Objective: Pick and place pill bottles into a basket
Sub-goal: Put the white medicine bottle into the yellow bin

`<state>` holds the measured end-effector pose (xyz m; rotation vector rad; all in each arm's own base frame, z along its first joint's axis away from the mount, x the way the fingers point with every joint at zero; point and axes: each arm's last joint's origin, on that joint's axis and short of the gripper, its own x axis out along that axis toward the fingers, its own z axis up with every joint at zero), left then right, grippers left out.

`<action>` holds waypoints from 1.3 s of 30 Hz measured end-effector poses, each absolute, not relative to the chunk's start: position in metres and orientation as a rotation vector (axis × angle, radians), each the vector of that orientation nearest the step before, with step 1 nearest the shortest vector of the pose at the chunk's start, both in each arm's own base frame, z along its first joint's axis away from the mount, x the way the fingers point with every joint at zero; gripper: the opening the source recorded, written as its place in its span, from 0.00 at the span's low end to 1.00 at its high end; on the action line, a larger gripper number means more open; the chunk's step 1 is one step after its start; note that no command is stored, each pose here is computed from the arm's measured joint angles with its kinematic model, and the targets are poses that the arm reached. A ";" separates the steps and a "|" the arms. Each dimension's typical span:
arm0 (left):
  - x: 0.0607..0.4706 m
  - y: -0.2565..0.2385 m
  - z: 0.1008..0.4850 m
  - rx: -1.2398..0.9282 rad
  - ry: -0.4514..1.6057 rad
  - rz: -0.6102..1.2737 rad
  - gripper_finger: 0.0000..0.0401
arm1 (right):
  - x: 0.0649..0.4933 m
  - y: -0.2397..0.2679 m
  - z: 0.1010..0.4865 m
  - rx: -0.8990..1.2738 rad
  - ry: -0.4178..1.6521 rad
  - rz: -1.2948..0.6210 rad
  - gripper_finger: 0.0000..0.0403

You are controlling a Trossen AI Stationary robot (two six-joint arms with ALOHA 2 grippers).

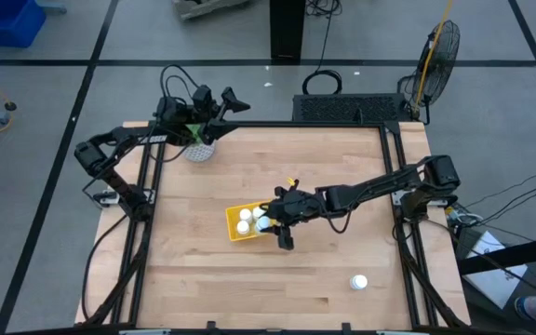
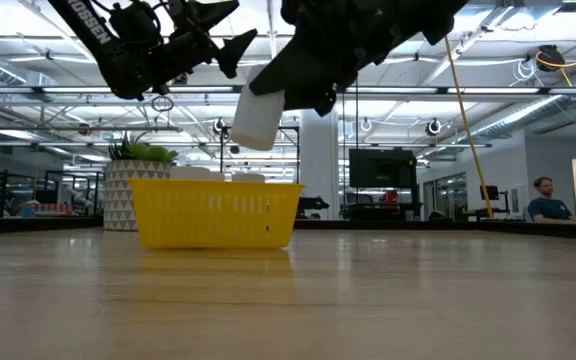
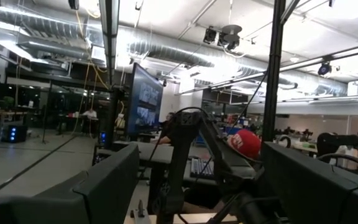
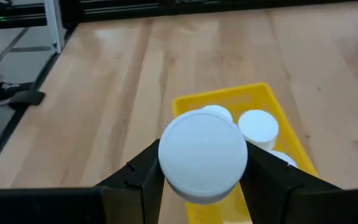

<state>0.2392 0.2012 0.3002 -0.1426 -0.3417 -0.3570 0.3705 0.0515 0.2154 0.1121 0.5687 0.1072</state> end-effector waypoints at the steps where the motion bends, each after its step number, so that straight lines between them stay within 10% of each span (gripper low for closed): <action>1: 0.239 0.201 0.300 -0.141 -0.340 -0.359 0.86 | 0.370 0.050 0.214 0.121 0.570 0.112 0.40; 39: 0.239 0.201 0.300 -0.135 -0.331 -0.369 0.86 | 0.360 0.030 0.188 0.167 0.583 0.077 0.40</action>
